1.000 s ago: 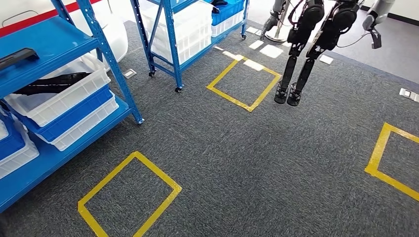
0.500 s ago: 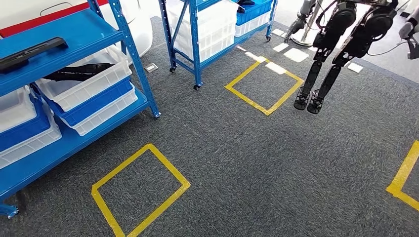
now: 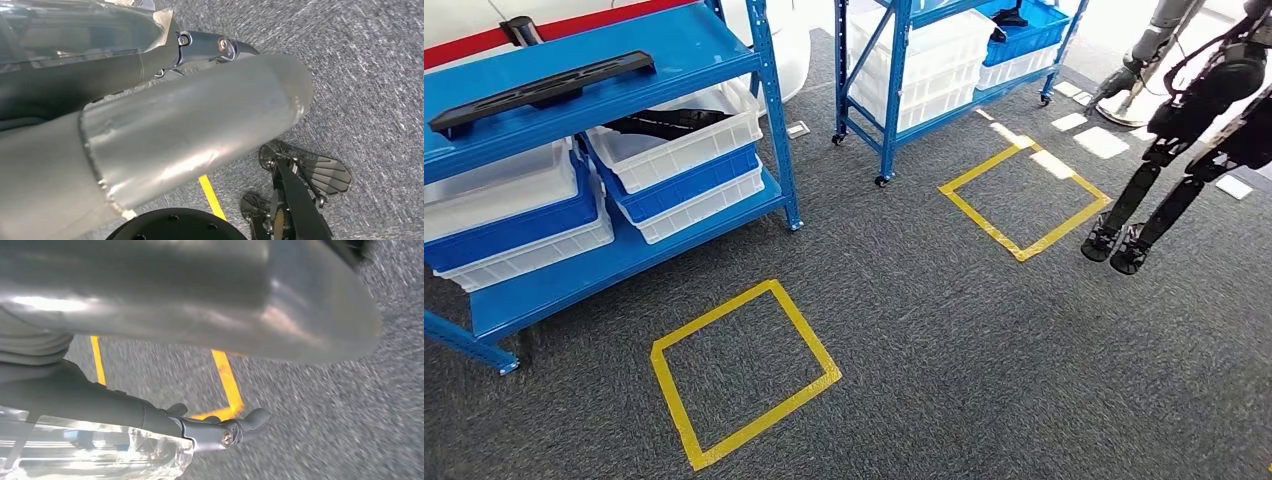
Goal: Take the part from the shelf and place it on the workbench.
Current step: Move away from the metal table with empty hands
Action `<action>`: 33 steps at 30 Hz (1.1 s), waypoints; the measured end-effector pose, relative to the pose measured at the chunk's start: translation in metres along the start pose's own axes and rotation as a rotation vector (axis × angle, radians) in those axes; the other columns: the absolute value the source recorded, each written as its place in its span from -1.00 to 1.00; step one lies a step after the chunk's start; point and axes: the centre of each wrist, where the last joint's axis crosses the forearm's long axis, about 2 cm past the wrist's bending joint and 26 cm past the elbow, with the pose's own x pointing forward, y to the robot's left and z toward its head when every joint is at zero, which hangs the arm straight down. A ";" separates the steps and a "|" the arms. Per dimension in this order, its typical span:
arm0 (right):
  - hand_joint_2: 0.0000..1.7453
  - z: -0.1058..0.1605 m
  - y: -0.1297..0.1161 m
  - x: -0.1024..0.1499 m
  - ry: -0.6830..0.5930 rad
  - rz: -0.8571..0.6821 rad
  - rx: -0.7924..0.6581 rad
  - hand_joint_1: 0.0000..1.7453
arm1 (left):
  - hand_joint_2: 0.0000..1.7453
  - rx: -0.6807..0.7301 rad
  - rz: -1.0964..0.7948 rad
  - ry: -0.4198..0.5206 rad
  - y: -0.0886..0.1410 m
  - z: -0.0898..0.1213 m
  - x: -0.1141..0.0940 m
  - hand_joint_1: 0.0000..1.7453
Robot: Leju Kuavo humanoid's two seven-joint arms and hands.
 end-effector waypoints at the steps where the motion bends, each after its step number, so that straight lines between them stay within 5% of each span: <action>1: -1.00 0.000 0.000 0.000 0.000 0.000 0.000 -1.00 | -1.00 0.001 0.000 0.000 0.000 0.000 0.000 -1.00; 33: -1.00 0.000 0.000 0.000 0.005 -0.007 -0.002 -1.00 | -1.00 -0.008 -0.015 0.007 -0.001 0.000 -0.002 -1.00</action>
